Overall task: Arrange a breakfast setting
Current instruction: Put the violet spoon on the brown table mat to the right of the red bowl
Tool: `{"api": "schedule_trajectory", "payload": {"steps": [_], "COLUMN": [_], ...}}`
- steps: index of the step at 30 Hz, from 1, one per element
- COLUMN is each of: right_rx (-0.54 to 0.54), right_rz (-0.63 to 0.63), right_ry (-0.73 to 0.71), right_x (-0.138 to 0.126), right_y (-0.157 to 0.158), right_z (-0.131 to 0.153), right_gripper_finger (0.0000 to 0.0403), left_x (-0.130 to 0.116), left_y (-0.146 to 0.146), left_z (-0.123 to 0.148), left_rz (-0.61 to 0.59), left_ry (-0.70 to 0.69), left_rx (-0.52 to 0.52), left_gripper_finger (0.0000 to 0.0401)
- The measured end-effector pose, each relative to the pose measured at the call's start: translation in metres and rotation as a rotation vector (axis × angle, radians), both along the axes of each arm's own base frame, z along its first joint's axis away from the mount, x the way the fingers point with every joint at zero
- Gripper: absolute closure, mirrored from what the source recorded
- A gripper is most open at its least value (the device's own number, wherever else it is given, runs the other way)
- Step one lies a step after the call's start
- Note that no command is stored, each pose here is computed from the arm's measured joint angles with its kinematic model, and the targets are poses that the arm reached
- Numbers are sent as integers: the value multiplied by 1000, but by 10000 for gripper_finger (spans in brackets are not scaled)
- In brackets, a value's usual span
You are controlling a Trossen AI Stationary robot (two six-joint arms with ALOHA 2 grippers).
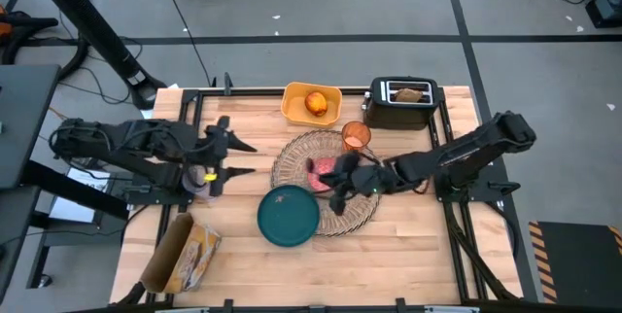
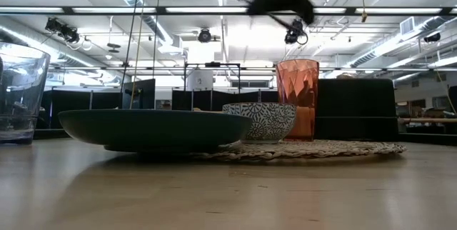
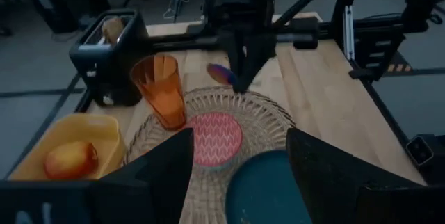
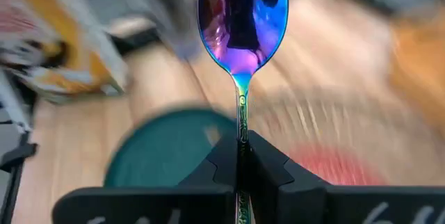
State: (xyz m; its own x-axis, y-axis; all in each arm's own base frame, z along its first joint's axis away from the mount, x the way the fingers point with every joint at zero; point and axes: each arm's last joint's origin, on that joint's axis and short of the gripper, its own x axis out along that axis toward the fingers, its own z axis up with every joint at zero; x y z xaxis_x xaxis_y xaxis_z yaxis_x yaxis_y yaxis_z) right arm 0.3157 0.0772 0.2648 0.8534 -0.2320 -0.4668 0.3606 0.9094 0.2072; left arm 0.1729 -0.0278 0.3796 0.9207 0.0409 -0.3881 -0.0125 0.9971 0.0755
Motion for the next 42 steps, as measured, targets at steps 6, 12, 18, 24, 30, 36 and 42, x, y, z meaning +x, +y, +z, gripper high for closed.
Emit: {"api": "schedule_trajectory", "payload": {"steps": [6,12,18,24,30,36,42], "right_rx": [325,530,517,517,536,567,608], "right_rz": [-251,-531,-840,-938,-1006,-1008,-1009], "right_ry": [190,330,394,405,453,487,561], "right_x": [-31,-55,-57,-35,-26,-20,-17], "right_y": [20,36,29,13,-4,-15,-24], "right_z": [-22,-42,-73,-103,-117,-122,-128], "right_gripper_finger": [382,382,382,382,382,382,373], "left_x": [-4,3,3,3,2,1,2], "left_y": [1,0,0,0,0,0,-1], "left_z": [-24,-39,-42,-43,-44,-45,-45], "left_rz": [32,47,47,45,47,48,25], "left_ry": [-2,-13,-6,10,22,29,27], "left_rx": [6,18,20,23,21,20,-14], "left_gripper_finger": [169,170,170,170,170,170,170]}}
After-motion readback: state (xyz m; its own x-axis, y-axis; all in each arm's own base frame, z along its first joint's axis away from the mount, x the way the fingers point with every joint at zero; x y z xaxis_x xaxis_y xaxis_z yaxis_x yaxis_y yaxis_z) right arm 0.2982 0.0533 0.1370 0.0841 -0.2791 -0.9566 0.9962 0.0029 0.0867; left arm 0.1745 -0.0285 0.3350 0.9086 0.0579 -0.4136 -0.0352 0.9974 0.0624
